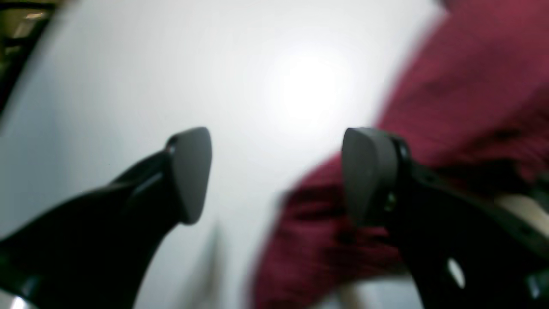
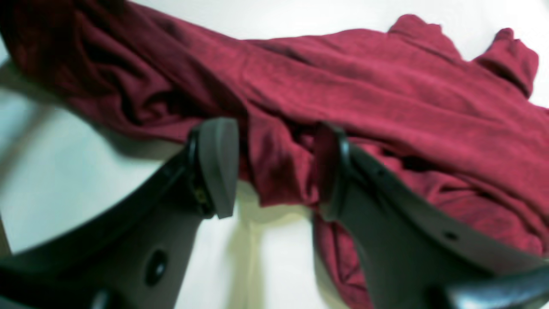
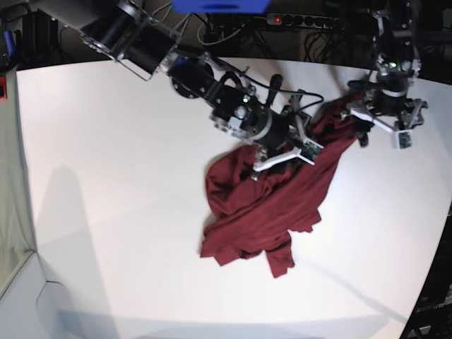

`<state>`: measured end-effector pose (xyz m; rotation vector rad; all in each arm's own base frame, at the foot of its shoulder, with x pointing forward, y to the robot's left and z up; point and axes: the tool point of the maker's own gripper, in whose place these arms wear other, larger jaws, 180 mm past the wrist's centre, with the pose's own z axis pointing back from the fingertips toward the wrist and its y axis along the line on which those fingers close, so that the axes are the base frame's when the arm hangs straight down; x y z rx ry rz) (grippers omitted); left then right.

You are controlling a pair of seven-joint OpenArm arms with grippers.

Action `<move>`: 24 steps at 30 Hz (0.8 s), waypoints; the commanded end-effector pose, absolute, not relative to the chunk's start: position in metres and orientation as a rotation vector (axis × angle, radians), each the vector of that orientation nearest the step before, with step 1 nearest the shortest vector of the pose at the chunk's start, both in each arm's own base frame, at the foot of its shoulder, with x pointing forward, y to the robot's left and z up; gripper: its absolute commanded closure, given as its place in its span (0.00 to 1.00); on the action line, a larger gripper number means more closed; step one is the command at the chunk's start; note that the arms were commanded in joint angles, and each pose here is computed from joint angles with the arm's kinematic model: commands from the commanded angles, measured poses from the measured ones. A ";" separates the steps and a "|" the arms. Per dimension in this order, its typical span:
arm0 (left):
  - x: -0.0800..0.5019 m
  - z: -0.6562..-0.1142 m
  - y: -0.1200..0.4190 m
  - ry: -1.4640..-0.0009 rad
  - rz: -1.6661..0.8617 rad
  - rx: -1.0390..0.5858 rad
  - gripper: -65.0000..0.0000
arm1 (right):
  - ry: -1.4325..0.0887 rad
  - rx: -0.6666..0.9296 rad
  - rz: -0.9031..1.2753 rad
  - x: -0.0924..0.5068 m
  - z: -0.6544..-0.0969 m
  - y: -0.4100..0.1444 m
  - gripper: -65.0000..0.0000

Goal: Layout the t-shirt on the table in an organized manner, then fold the t-shirt properly
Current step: 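Grasp a shirt edge with the left gripper beside the right gripper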

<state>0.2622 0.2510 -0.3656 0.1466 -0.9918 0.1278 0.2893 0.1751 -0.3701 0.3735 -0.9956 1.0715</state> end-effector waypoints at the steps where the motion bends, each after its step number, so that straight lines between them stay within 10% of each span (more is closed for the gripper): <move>1: 0.272 -0.352 0.251 -1.047 0.105 0.158 0.29 | -1.058 0.406 1.062 0.295 -0.351 0.186 0.54; 24: 0.230 -0.348 0.245 -1.009 0.120 0.160 0.29 | -1.052 0.405 1.062 0.294 -0.353 0.184 0.54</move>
